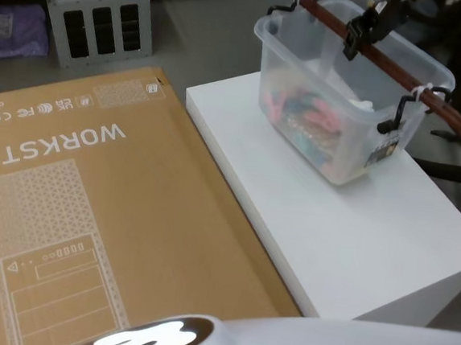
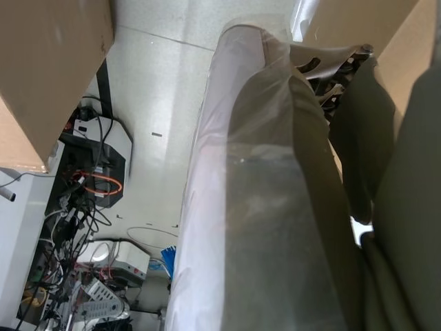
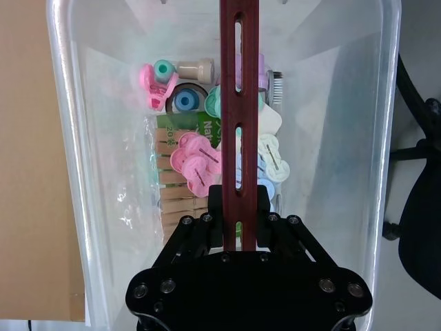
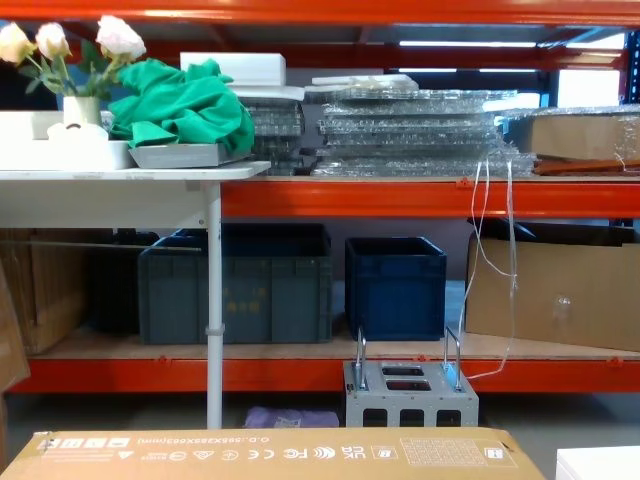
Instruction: Use one hand to grasp the basket and place it at the designated location.
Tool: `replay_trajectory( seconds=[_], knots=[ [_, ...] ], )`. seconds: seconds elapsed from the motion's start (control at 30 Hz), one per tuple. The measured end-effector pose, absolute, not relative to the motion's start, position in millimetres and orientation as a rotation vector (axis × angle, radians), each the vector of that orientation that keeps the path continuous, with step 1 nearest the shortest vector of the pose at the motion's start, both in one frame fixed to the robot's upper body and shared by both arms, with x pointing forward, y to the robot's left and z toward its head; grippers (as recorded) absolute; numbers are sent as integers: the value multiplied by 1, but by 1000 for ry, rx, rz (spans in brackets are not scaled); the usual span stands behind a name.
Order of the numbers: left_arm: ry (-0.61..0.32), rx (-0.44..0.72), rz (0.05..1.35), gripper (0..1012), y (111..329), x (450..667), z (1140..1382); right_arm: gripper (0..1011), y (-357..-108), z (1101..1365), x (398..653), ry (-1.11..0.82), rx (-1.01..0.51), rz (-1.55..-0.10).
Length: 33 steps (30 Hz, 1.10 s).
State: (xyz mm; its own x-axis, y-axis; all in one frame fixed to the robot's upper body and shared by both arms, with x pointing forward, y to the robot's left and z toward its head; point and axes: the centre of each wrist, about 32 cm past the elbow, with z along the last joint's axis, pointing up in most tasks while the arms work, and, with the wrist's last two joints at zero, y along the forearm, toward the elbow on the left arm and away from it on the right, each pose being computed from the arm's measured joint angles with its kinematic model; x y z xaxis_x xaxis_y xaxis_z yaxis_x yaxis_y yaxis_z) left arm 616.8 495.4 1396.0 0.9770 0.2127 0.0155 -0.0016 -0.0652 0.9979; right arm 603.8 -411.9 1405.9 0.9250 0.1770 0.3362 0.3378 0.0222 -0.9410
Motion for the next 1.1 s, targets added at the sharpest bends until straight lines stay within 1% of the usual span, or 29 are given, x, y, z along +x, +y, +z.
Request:
replay_trajectory(
  seconds=[0.27,0.53,0.8,1.1],
  knots=[
    [163,1629,177,0,495,617,1396,238,-409,1397,599,-351,-1552,-173],
    [163,1629,177,0,495,617,1396,238,-406,1390,599,-316,-1543,-190],
    [163,1629,177,0,495,617,1396,238,-402,1379,604,-290,-1557,-194],
    [163,1629,177,0,495,617,1396,238,-400,1374,610,-275,-1563,-176]
  ],
)
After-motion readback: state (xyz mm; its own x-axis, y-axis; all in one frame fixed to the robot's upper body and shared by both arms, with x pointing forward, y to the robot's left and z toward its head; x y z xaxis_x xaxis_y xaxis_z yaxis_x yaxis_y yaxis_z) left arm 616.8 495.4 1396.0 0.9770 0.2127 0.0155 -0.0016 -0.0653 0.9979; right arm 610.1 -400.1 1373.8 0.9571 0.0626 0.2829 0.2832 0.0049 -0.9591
